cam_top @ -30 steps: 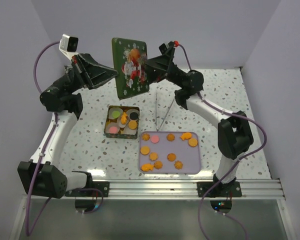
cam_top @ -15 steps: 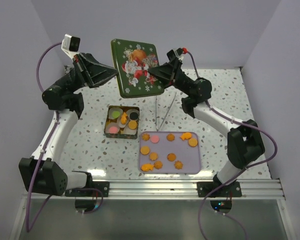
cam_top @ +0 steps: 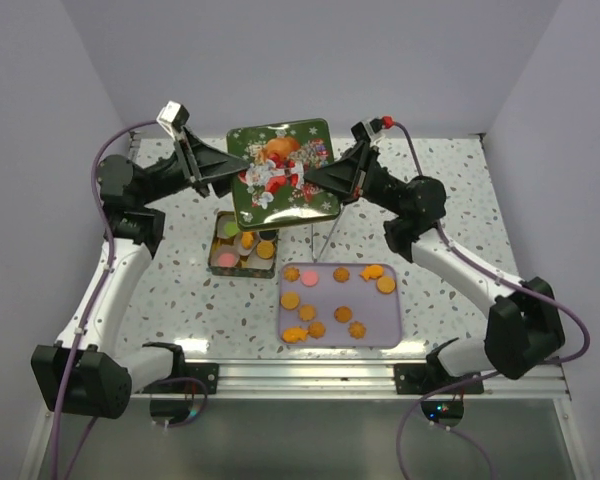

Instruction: Pack the cookies

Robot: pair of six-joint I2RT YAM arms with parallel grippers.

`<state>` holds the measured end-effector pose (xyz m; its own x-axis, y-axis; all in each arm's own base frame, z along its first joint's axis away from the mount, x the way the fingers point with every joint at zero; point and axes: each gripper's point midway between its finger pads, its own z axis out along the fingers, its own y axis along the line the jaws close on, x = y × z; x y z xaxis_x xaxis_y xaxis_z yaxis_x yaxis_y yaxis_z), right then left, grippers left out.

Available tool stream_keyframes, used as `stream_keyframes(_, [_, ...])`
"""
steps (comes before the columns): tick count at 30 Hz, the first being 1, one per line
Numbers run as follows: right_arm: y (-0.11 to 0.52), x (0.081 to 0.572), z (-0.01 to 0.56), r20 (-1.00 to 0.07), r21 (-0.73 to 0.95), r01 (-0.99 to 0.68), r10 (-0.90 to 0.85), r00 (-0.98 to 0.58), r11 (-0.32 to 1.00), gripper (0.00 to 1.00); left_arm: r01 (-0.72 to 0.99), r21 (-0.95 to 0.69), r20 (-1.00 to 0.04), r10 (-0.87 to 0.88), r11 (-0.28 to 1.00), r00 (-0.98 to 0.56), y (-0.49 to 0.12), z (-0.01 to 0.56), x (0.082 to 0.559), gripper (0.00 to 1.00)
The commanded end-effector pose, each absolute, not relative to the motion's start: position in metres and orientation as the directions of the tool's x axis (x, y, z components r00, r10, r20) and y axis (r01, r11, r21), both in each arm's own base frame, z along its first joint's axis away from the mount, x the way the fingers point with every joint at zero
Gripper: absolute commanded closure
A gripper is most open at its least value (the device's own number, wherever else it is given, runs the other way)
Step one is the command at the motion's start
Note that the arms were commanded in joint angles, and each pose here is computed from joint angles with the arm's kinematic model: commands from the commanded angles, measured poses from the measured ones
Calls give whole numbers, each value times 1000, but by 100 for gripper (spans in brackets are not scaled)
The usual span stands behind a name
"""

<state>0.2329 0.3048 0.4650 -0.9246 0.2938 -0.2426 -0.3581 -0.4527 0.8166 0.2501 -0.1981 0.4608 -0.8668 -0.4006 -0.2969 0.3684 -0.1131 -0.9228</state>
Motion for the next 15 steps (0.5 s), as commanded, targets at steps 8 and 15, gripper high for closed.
stream_keyframes(8, [309, 232, 420, -365, 891, -435, 364, -857, -131, 100, 84, -982, -154, -472, 166, -868, -172, 346, 286, 9])
stream_keyframes(15, [313, 258, 377, -321, 940, -339, 408, -855, 30, 100, -77, -934, -143, -561, 350, -815, -137, 289, 303, 0])
